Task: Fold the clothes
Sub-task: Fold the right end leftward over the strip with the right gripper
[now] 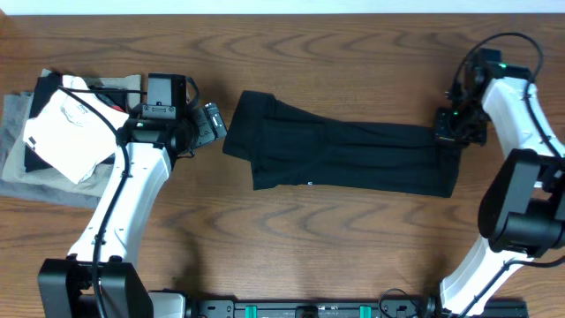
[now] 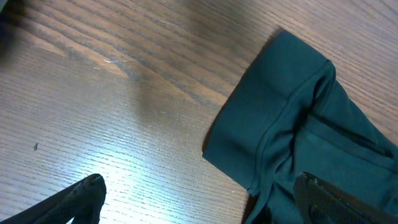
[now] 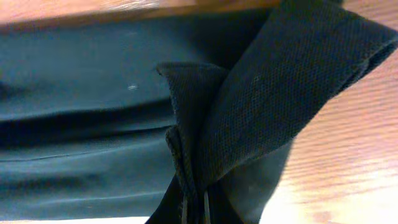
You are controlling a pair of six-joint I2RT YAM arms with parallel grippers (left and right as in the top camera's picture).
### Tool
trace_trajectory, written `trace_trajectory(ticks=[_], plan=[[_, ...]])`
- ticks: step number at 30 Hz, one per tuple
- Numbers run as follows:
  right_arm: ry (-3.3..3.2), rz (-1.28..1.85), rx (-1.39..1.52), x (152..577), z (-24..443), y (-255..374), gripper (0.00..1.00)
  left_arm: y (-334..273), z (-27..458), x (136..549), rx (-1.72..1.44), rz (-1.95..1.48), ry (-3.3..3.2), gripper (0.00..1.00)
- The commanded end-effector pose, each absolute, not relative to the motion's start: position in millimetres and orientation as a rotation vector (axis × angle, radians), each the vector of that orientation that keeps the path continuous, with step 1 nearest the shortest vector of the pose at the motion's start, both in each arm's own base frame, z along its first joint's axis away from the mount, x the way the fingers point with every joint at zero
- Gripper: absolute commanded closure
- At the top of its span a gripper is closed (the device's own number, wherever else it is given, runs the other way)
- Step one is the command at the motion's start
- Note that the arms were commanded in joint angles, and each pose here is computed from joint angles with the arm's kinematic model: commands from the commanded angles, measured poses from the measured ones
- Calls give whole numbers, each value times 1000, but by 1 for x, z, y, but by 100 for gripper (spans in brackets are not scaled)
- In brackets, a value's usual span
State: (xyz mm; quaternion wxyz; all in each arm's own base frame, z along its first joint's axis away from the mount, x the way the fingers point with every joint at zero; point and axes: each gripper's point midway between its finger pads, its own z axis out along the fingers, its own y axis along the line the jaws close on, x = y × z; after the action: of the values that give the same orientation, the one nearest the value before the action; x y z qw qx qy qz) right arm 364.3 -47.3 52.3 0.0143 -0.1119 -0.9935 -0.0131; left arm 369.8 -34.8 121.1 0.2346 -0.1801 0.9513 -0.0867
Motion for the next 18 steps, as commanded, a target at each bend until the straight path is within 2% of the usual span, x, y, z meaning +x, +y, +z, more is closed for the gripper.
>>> trace_trajectory(ticks=[1, 18], plan=[[-3079, -44, -350, 360, 47, -32, 99, -30, 119, 369, -499, -216, 2614, 2], [-3094, -170, -200, 362, 40, 29, 99, -30, 119, 369, -499, -216, 2614, 2]])
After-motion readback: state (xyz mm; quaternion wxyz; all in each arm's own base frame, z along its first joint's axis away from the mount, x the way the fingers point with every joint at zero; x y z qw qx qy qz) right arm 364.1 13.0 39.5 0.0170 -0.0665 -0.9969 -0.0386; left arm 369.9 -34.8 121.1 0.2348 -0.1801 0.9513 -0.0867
